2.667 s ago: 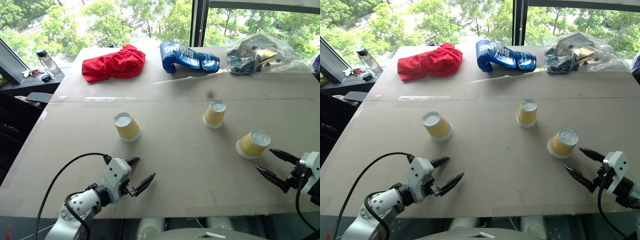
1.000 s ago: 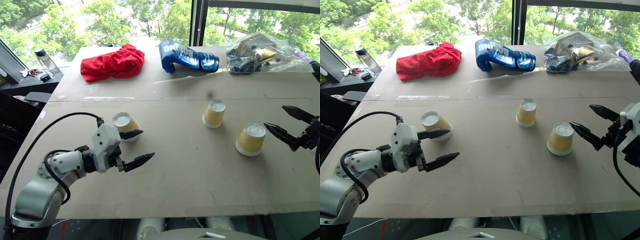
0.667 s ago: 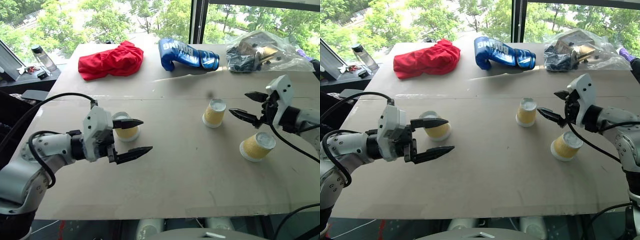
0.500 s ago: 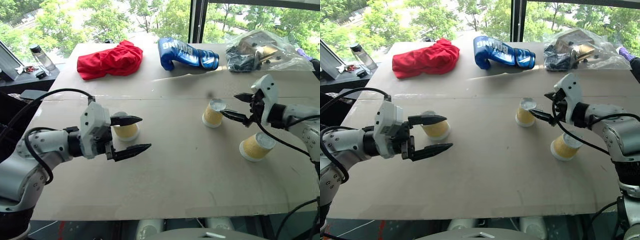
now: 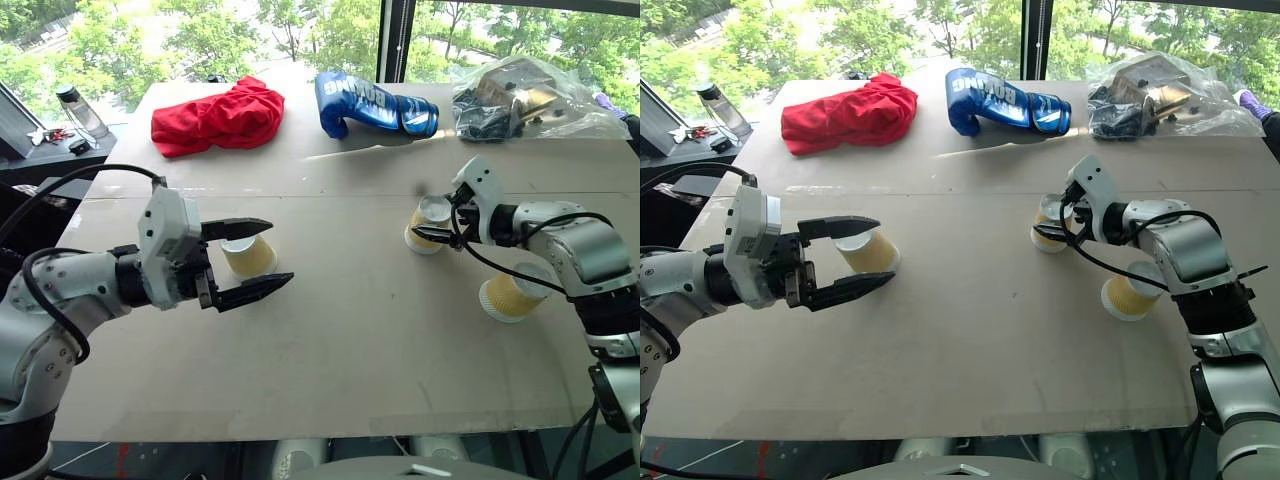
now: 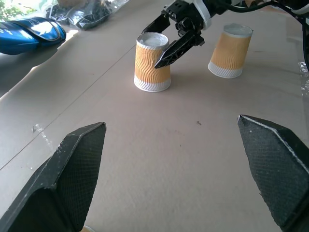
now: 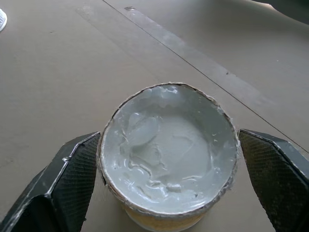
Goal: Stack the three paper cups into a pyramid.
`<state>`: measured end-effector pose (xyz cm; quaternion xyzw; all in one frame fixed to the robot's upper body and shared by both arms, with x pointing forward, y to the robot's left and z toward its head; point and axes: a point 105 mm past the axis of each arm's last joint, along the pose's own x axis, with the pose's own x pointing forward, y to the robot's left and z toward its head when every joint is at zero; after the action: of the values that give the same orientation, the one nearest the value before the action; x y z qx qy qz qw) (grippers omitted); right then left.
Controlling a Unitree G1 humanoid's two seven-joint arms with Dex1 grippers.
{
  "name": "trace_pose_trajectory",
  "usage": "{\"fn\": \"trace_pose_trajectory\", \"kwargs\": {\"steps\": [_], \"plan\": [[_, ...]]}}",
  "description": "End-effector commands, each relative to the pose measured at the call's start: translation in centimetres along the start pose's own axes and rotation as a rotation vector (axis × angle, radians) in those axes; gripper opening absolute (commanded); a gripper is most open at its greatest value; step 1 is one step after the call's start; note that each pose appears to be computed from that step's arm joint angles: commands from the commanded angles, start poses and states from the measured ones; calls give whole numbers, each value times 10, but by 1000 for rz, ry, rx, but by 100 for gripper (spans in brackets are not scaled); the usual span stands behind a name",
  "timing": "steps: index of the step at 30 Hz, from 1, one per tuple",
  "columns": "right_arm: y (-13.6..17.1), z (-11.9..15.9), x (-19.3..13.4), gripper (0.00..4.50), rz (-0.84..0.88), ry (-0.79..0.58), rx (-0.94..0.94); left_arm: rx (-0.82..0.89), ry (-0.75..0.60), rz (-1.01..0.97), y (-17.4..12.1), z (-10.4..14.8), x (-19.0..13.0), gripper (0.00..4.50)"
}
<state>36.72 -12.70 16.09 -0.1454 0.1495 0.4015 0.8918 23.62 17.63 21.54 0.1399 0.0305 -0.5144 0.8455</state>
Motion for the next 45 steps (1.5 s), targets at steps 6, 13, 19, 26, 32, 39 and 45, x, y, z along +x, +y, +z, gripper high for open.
{"fn": "trace_pose_trajectory", "kwargs": {"steps": [6, 13, 19, 26, 32, 39, 45], "plan": [[1, 25, -6, 223, -2, -84, -60, 31, -31, -6, -1, 12, 0, 450], [51, 53, 12, 223, 170, -126, -76, 9, 23, 4, 1, 2, -8, 450], [80, 64, 34, 223, 233, -109, -134, -7, 54, 42, 1, -6, -17, 450], [86, 53, 47, 223, 254, -31, -198, -22, 62, 87, -3, -10, -23, 450], [87, 61, 43, 440, 274, -68, -205, -28, 60, 100, -4, -10, -24, 450], [67, 68, 3, 447, 225, -127, -174, -18, 36, 39, -6, -1, -12, 450], [50, 70, -64, 447, 105, -310, -156, -6, -8, -89, -12, 14, 15, 450]]}}
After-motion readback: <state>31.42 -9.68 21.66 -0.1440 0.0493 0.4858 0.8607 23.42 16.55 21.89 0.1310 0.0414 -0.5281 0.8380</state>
